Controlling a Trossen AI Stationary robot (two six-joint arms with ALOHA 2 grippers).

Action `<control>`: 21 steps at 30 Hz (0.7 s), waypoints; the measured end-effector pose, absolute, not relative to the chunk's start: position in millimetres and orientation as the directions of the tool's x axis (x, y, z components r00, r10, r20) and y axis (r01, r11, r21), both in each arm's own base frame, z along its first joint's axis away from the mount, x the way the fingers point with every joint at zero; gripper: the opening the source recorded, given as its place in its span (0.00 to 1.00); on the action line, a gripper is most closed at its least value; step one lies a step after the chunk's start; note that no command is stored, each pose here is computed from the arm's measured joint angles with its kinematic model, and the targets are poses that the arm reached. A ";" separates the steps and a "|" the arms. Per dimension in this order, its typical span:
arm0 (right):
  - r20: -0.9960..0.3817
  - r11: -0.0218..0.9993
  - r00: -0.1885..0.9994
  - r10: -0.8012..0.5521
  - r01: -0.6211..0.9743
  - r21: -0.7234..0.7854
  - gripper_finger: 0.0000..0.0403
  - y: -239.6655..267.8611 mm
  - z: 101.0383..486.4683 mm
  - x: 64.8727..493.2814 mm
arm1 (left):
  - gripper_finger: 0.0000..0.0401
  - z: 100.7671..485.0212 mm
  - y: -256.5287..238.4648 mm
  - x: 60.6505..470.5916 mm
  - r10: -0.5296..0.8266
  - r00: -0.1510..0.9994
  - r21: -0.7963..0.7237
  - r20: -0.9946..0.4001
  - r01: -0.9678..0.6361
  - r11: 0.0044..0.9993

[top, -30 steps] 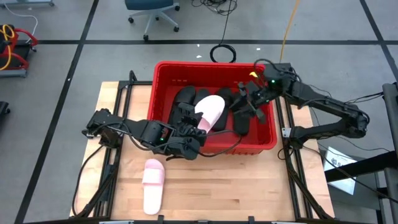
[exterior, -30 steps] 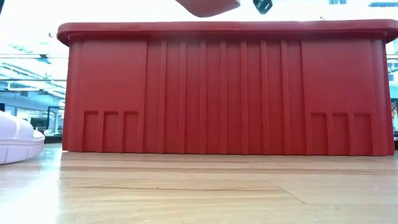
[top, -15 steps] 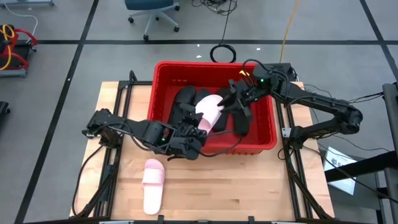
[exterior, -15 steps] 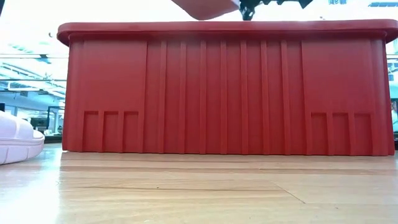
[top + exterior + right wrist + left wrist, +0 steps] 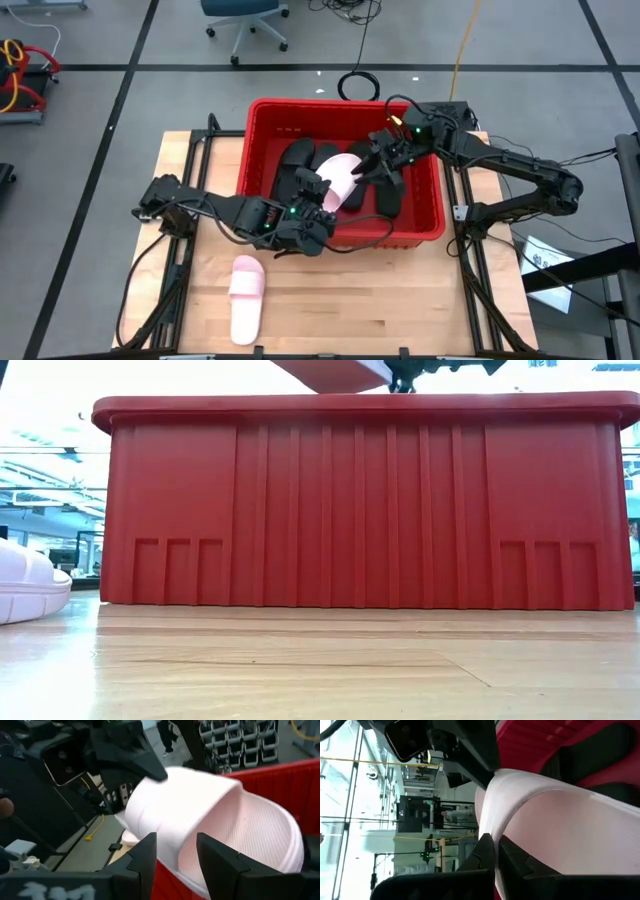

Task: Pick and place slides into bin
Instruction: Put the pink slide into the red bin

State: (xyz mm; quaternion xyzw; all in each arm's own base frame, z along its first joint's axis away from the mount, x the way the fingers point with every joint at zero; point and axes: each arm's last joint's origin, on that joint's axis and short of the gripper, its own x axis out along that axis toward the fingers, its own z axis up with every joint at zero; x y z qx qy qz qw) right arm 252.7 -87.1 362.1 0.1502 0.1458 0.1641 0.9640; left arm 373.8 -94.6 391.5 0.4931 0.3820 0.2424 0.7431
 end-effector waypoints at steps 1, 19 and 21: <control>-0.240 0.901 0.902 0.358 -0.267 0.343 0.32 -87.0 361.2 252.4 | 0.00 391.5 -94.0 373.9 0.738 0.590 0.920 -0.329 0.026 0.390; -0.291 0.891 0.883 0.368 -0.246 0.382 0.32 -94.2 341.9 269.5 | 0.00 395.1 -78.7 382.1 0.752 0.582 0.937 -0.309 0.051 0.346; -0.269 0.874 0.870 0.412 -0.294 0.387 0.32 -94.3 341.0 272.3 | 0.00 395.2 -78.4 382.3 0.752 0.583 0.938 -0.309 0.058 0.341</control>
